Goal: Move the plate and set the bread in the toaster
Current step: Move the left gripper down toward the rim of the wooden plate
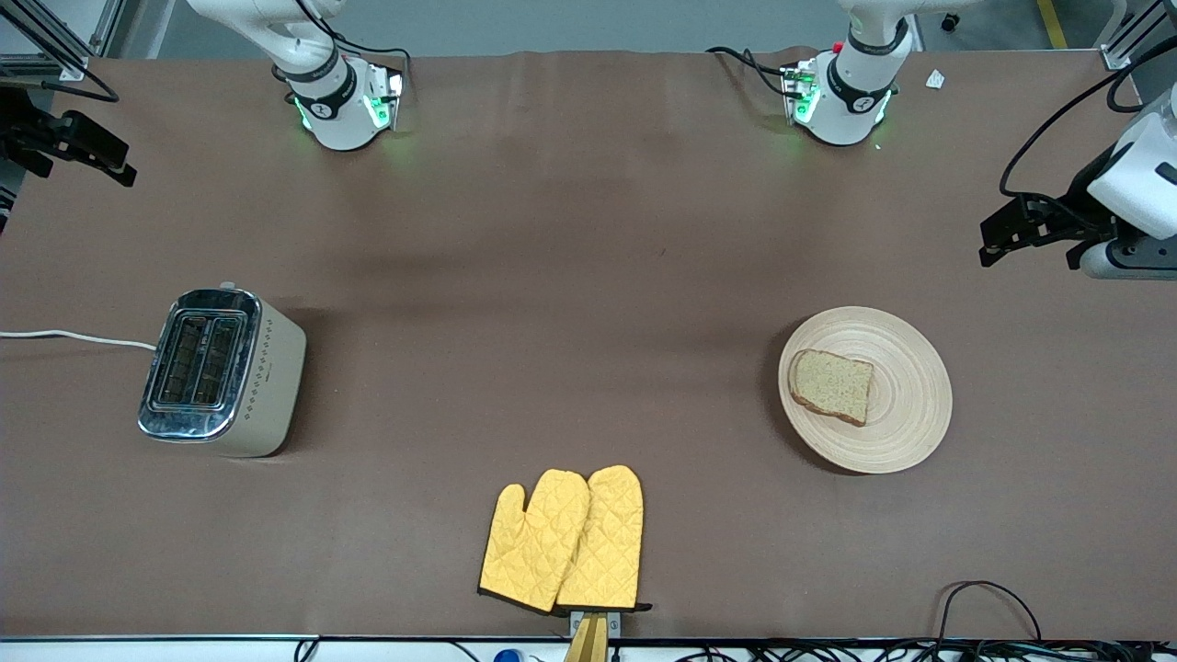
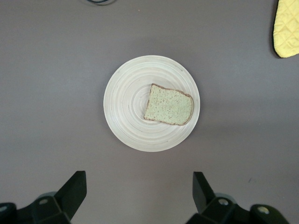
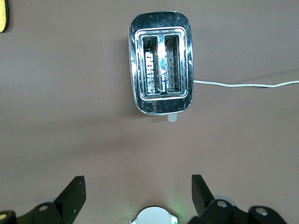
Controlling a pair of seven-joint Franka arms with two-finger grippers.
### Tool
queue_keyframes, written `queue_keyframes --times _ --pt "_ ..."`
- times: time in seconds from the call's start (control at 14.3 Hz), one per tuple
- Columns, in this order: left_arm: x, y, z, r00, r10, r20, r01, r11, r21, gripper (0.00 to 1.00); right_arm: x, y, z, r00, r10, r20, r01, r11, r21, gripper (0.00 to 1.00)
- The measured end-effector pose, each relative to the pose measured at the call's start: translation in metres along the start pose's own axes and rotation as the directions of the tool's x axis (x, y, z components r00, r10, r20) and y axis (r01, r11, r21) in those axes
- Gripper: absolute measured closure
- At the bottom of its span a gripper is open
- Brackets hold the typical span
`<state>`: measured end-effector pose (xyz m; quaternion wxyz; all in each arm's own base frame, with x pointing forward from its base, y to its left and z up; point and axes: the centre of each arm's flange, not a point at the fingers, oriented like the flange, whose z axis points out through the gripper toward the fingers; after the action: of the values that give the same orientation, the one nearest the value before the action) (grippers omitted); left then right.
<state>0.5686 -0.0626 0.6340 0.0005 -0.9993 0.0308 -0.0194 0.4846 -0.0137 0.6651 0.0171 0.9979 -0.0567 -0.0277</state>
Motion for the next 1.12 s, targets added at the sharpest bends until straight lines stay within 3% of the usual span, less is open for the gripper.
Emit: queue_keyframes --times 0.42,0.7,0.91,1.12 --pt "0.004 -0.005 0.003 1.000 -0.011 0.010 0.011 1.000 -0.002 0.00 0.000 -0.001 0.000 1.000 -0.001 -0.002 0.001 1.000 0.000 0.00" --pt "0.009 -0.031 0.033 0.992 -0.059 0.110 0.065 0.996 -0.054 0.00 0.000 -0.001 -0.001 1.000 -0.003 -0.005 0.003 1.000 0.000 0.00" --pt "0.016 -0.085 0.069 0.979 -0.094 0.180 0.128 0.974 -0.187 0.00 0.001 -0.002 -0.001 1.000 -0.004 -0.008 0.004 1.000 0.000 0.00" --pt "0.021 -0.177 0.149 0.962 -0.086 0.258 0.180 0.914 -0.364 0.00 0.001 -0.003 -0.001 1.000 -0.005 -0.010 0.005 1.000 0.000 0.00"
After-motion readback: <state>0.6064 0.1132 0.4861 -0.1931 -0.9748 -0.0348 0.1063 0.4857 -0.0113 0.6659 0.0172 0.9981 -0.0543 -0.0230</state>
